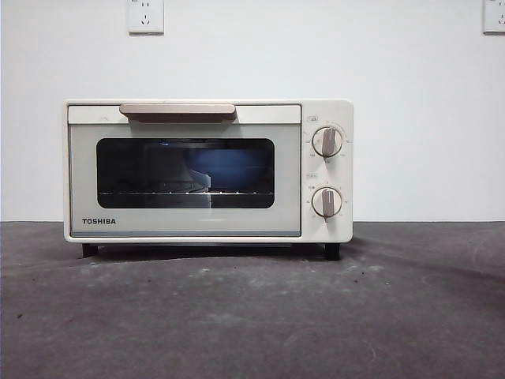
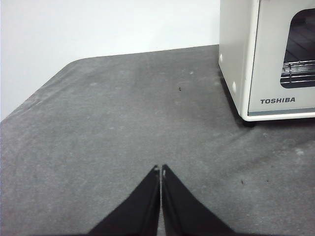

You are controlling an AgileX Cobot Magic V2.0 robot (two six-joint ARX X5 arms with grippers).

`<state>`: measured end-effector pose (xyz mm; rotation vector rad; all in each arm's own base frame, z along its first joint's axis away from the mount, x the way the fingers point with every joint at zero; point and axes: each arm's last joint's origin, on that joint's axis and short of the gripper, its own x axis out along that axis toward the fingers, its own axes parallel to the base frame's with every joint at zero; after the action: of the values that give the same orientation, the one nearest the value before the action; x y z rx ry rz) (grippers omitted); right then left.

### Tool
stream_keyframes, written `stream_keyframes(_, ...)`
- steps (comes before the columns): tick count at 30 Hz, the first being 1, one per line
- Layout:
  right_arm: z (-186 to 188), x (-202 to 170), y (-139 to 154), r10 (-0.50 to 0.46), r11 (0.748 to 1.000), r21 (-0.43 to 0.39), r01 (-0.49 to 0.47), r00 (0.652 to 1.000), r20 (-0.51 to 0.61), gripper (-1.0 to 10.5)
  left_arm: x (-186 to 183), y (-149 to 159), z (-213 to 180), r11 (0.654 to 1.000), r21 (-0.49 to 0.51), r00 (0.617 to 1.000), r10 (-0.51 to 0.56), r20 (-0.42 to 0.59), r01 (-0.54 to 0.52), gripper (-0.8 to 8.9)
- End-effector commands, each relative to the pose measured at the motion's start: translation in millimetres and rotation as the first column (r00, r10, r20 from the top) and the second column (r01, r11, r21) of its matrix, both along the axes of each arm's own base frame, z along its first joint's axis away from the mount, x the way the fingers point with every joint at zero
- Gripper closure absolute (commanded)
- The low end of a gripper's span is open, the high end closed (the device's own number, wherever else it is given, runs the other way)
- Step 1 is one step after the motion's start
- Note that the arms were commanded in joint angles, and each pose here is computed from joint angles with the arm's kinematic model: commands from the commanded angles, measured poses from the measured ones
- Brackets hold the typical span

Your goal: Place pumpkin in the steamer

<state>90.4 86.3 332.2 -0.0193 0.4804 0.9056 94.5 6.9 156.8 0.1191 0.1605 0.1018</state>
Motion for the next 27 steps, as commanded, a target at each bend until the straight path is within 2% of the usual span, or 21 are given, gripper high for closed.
stream_keyframes(1,1.6,0.2,1.8,0.007,1.000,0.009,-0.007,1.000,0.002,9.4,0.8,0.2,-7.3,1.000,-0.006,1.000,0.004,-0.023,-0.004,7.95)
stream_keyframes(11,1.7,0.2,1.7,0.007,1.000,0.009,-0.007,1.000,0.002,9.4,0.8,0.2,-7.3,1.000,-0.006,1.000,0.004,-0.023,-0.004,7.95)
stream_keyframes(13,3.0,-0.3,-2.2,-0.002,1.000,-0.008,0.003,0.999,0.047,9.4,0.8,0.2,-7.3,1.000,-0.006,1.000,0.004,-0.023,-0.004,7.95)
stream_keyframes(16,6.0,-1.0,-12.6,-0.044,0.999,-0.010,0.045,0.993,0.108,9.4,0.8,0.2,-7.3,1.000,-0.006,1.000,0.004,-0.023,-0.004,7.95)
stream_keyframes(18,5.9,-0.9,-22.8,-0.121,0.993,0.016,0.120,0.982,0.143,9.4,0.8,0.2,-7.3,1.000,-0.006,1.000,0.004,-0.023,-0.004,7.95)
stream_keyframes(20,3.1,-0.5,-33.3,-0.209,0.978,0.048,0.204,0.960,0.185,9.4,0.8,0.2,-7.3,1.000,-0.006,1.000,0.005,-0.023,-0.005,7.95)
stream_keyframes(23,-8.3,0.2,-47.5,-0.331,0.944,0.086,0.320,0.905,0.266,9.4,0.8,0.2,-7.1,1.000,-0.006,1.000,0.004,-0.023,-0.004,7.95)
stream_keyframes(27,-34.8,0.2,-62.1,-0.457,0.888,0.132,0.440,0.815,0.358,9.4,0.8,0.2,-7.3,1.000,-0.006,1.000,0.004,-0.023,-0.004,7.95)
